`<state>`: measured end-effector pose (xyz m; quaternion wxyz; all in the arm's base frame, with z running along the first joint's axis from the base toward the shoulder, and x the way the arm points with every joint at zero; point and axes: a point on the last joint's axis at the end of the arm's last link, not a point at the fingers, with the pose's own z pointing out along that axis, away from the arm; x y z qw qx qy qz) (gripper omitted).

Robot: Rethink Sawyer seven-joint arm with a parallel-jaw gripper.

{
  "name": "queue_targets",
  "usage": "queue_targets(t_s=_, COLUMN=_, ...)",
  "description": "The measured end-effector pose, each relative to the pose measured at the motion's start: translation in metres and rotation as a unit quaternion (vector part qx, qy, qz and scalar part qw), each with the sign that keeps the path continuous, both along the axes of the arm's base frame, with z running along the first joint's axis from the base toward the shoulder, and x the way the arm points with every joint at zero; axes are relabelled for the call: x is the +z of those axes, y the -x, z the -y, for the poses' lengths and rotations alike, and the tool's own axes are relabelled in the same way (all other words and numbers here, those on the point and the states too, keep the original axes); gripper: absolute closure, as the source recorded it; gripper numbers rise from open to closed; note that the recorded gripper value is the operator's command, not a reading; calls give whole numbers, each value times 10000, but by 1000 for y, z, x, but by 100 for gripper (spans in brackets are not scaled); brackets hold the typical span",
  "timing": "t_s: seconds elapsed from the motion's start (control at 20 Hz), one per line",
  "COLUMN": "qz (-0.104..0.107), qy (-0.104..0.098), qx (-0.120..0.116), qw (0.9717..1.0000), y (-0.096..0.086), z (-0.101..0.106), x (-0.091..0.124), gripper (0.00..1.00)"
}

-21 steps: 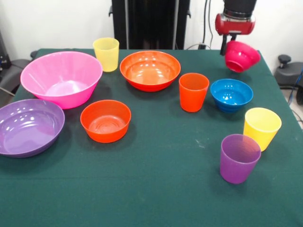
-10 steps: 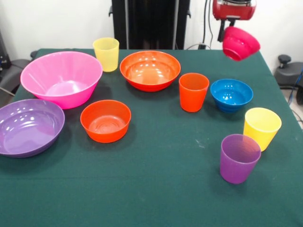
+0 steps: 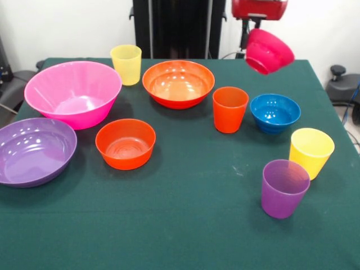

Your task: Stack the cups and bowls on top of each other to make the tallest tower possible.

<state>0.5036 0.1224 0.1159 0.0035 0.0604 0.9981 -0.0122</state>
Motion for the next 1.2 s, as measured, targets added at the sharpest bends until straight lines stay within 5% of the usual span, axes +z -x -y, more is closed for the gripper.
queue_targets(t_s=0.55, qz=293, qy=-2, qx=-235, qw=9993, y=-60, z=76, x=33, gripper=100)
queue_targets(t_s=0.95, qz=524, qy=36, qx=-205, qw=9984, y=-84, z=126, x=31, gripper=100)
queue_targets(t_s=1.2, qz=526, qy=59, qx=-137, qw=9985, y=-83, z=156, x=22, gripper=100)
